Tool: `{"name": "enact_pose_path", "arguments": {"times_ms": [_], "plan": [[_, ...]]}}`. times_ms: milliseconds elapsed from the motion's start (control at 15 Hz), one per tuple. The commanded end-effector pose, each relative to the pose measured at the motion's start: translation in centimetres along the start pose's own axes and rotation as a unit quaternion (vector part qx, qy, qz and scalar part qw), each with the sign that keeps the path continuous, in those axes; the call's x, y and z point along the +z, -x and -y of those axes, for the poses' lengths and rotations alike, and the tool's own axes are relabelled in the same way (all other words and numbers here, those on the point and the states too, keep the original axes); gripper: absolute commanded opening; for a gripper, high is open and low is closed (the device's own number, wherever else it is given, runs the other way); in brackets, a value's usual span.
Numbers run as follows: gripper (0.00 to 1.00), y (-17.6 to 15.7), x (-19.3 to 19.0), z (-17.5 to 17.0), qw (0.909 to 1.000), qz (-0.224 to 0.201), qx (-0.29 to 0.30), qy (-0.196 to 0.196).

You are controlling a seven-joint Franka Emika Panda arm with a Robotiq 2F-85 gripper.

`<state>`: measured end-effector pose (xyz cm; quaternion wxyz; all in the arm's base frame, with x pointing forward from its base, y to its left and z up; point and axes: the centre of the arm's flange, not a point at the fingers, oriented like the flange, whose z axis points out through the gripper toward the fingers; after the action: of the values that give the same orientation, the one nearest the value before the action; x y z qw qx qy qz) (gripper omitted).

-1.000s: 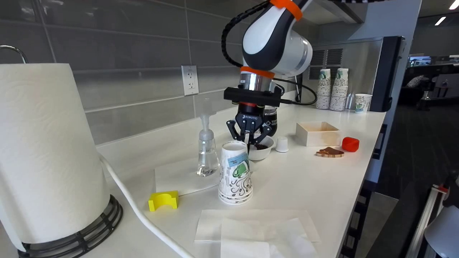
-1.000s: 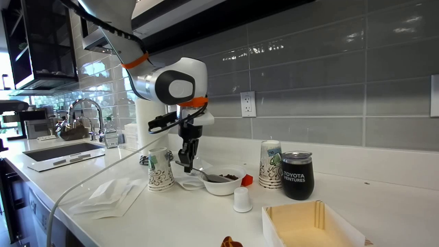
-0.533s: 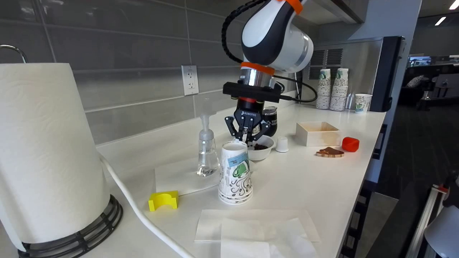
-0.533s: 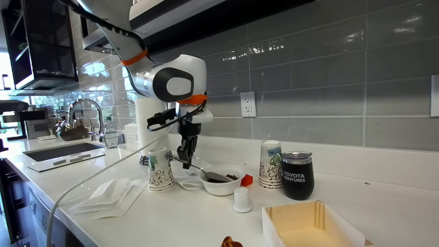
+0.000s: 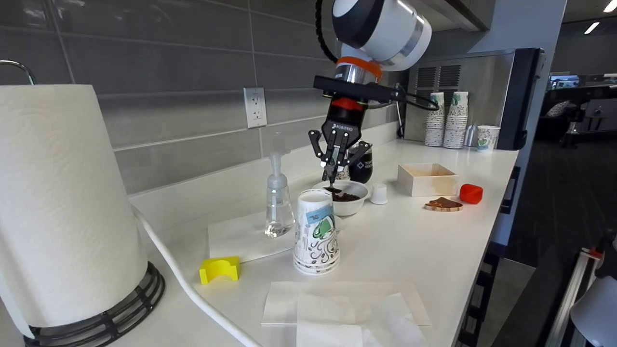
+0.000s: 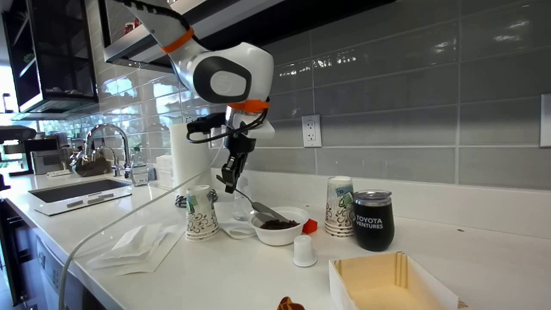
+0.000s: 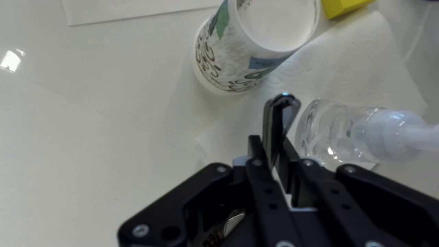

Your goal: Stir the contents of the white plate with the silver spatula

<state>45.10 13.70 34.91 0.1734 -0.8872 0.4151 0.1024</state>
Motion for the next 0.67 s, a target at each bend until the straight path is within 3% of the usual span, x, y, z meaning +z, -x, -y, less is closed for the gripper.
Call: {"name": "enact_pose_path", "arguments": {"times_ms": [0,600], "plan": [[0.04,-2.2,-2.4,-0.7,0.998,0.062,-0.001,-0.014],[0.04,-6.5,-0.3,-0.5,0.9884,0.151,0.01,-0.017]]}}
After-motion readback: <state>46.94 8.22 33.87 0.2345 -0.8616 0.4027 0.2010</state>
